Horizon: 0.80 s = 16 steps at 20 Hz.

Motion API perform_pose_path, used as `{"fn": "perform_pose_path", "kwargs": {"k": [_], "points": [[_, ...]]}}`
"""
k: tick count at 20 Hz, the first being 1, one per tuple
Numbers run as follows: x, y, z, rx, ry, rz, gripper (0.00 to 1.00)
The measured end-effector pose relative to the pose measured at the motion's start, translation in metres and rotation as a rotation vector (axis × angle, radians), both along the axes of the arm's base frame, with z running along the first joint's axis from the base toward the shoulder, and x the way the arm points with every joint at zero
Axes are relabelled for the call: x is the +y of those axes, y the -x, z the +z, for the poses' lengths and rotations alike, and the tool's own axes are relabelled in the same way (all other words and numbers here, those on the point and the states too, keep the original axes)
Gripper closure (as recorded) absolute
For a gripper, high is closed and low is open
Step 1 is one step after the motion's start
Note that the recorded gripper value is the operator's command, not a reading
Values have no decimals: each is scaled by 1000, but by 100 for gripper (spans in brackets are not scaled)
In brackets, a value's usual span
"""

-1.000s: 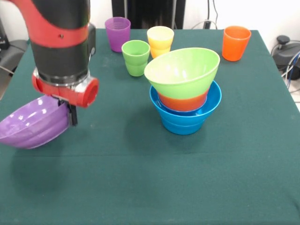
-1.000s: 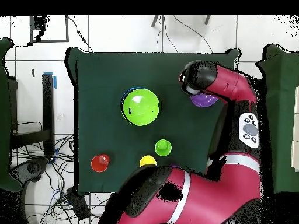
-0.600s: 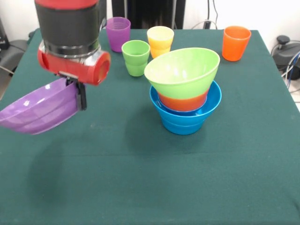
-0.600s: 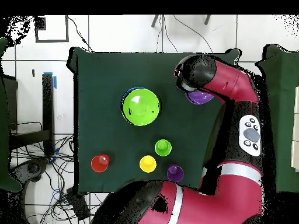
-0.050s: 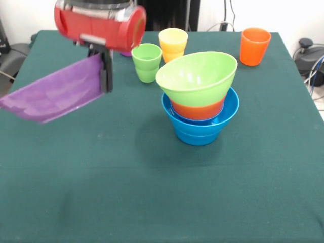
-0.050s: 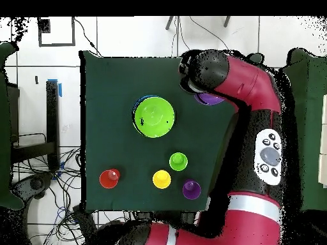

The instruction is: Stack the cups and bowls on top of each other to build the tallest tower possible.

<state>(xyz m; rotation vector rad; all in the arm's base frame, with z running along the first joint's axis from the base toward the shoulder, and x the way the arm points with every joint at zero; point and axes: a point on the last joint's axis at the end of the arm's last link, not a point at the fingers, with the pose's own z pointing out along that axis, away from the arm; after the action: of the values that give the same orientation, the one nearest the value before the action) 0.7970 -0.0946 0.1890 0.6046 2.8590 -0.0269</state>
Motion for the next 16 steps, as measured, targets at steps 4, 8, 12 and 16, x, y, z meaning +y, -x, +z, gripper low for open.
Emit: {"fn": "perform_pose_path", "kwargs": {"k": [4,8,12,16], "points": [[9,-2,32,-19,3,-12,100],[16,1,62,-20,-4,-20,100],[22,5,92,-20,-8,-26,100],[23,11,119,-14,-11,-47,100]]}}
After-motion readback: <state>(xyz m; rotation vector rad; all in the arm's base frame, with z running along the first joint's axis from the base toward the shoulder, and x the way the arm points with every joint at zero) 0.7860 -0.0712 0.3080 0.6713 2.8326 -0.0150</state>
